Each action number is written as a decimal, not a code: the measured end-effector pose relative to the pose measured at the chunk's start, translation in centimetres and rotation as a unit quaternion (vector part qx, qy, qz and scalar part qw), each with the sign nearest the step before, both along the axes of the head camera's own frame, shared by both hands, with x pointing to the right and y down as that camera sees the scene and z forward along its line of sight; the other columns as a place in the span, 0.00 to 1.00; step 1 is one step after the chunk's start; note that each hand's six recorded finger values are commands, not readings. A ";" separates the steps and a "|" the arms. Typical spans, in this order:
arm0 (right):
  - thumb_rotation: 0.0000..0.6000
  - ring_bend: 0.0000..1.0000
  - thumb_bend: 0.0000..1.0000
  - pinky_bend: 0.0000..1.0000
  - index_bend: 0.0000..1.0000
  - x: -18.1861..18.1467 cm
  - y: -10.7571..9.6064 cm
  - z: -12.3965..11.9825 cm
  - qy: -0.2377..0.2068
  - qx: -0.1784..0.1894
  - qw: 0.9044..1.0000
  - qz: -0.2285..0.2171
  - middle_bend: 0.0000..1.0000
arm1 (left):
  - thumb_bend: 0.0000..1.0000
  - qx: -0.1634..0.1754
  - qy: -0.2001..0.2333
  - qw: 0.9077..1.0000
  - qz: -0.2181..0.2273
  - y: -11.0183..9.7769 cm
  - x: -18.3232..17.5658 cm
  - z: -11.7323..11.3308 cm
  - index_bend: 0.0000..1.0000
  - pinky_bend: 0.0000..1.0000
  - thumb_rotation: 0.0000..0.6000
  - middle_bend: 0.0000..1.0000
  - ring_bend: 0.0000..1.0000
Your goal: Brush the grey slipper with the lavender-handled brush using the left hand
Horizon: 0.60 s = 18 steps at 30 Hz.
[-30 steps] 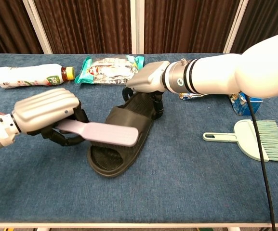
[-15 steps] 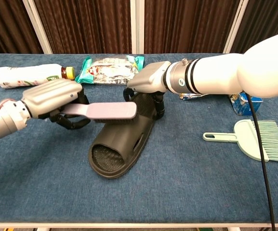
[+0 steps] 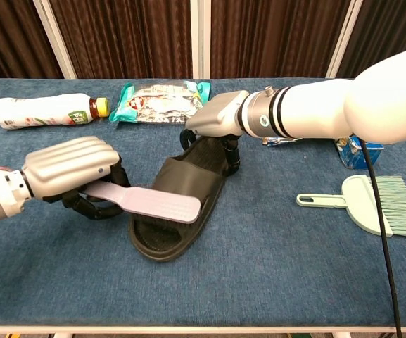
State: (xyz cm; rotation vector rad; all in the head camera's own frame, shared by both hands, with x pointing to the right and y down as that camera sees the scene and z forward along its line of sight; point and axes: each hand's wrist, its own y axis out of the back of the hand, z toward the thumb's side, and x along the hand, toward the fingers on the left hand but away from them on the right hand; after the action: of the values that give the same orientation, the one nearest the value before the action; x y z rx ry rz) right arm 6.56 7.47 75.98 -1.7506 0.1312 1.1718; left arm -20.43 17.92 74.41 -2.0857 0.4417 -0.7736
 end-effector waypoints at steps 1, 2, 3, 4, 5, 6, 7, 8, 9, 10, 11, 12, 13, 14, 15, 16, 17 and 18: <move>1.00 0.22 0.17 0.24 0.49 0.0 0.0 0.0 0.000 0.000 1.000 -0.001 0.43 | 0.45 0.005 0.006 1.000 -0.008 -0.4 -0.1 -0.3 1.00 1.00 1.00 1.00 1.00; 1.00 0.22 0.17 0.24 0.49 0.0 0.0 0.0 0.000 -0.001 1.000 0.000 0.43 | 0.45 0.009 0.010 1.000 -0.019 -0.9 -0.1 -0.6 1.00 1.00 1.00 1.00 1.00; 1.00 0.23 0.17 0.24 0.49 0.0 0.0 0.0 0.000 -0.001 1.000 0.000 0.43 | 0.45 0.012 0.013 0.999 -0.034 -1.6 -0.3 -0.7 1.00 1.00 1.00 1.00 1.00; 1.00 0.23 0.18 0.24 0.49 0.0 0.0 0.0 -0.001 -0.001 1.000 0.000 0.43 | 0.45 0.013 0.015 0.999 -0.046 -2.2 -0.4 -0.8 1.00 1.00 1.00 1.00 1.00; 1.00 0.23 0.18 0.24 0.49 0.0 0.0 0.0 -0.002 -0.001 1.000 0.000 0.43 | 0.45 0.013 0.016 0.998 -0.058 -2.7 -0.6 -0.8 1.00 1.00 1.00 1.00 1.00; 1.00 0.23 0.18 0.24 0.49 0.0 0.0 -0.1 -0.002 -0.001 1.000 0.001 0.43 | 0.45 0.012 0.016 0.997 -0.073 -3.4 -0.7 -0.6 1.00 1.00 1.00 1.00 1.00; 1.00 0.23 0.18 0.24 0.49 -0.1 0.0 -0.1 -0.002 -0.001 1.000 0.001 0.43 | 0.45 0.011 0.013 0.997 -0.081 -3.8 -0.8 -0.4 1.00 1.00 1.00 1.00 1.00; 1.00 0.22 0.17 0.24 0.49 -0.1 0.0 -0.1 -0.002 0.000 1.000 0.000 0.43 | 0.45 0.009 0.009 0.996 -0.085 -4.1 -0.9 -0.2 1.00 1.00 1.00 1.00 1.00; 1.00 0.22 0.18 0.24 0.49 -0.1 0.0 -0.1 -0.002 0.000 1.000 0.000 0.43 | 0.45 0.006 0.001 0.996 -0.087 -4.2 -0.9 0.3 1.00 1.00 1.00 1.00 1.00; 1.00 0.22 0.18 0.24 0.49 -0.1 0.0 -0.1 -0.002 0.000 1.000 0.000 0.43 | 0.45 0.003 -0.005 0.996 -0.086 -4.3 -1.0 0.6 1.00 1.00 1.00 1.00 1.00; 1.00 0.22 0.17 0.24 0.49 -0.1 0.0 -0.1 -0.003 0.000 1.000 0.000 0.43 | 0.45 0.000 -0.012 0.996 -0.084 -4.3 -1.0 1.0 1.00 1.00 1.00 1.00 1.00; 1.00 0.23 0.17 0.24 0.49 -0.2 0.0 -0.1 -0.003 0.000 1.000 0.001 0.43 | 0.45 -0.002 -0.022 0.997 -0.079 -4.1 -1.0 1.5 1.00 1.00 1.00 1.00 1.00; 1.00 0.23 0.17 0.24 0.49 -0.2 0.0 -0.1 -0.004 -0.001 1.000 0.002 0.43 | 0.45 -0.004 -0.028 0.997 -0.074 -3.9 -1.0 1.8 1.00 1.00 1.00 1.00 1.00; 1.00 0.23 0.17 0.24 0.49 -0.2 -0.1 -0.2 -0.005 -0.001 1.000 0.003 0.43 | 0.45 -0.006 -0.032 0.997 -0.069 -3.6 -0.9 2.0 1.00 1.00 1.00 1.00 1.00; 1.00 0.23 0.17 0.24 0.49 -0.2 -0.1 -0.2 -0.004 0.000 1.000 0.003 0.43 | 0.45 -0.008 -0.035 0.998 -0.060 -3.1 -0.8 2.2 1.00 1.00 1.00 1.00 1.00; 1.00 0.23 0.17 0.24 0.49 -0.1 -0.2 -0.1 -0.004 0.000 1.000 0.003 0.43 | 0.45 -0.010 -0.036 0.998 -0.053 -2.6 -0.8 2.3 1.00 1.00 1.00 1.00 1.00; 1.00 0.23 0.17 0.24 0.49 -0.1 -0.2 -0.1 -0.003 0.001 1.000 0.003 0.43 | 0.45 -0.011 -0.037 0.998 -0.046 -2.2 -0.7 2.4 1.00 1.00 1.00 1.00 1.00; 1.00 0.22 0.17 0.24 0.49 -0.1 -0.2 -0.1 -0.002 0.001 1.000 0.002 0.43 | 0.45 -0.012 -0.038 0.998 -0.037 -1.6 -0.7 2.4 1.00 1.00 1.00 1.00 1.00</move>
State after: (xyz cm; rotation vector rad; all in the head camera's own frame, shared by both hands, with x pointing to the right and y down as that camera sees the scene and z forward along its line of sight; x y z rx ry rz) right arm 6.45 7.28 75.93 -1.7525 0.1240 1.1716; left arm -21.10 16.31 76.85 -2.0639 0.4727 -0.9037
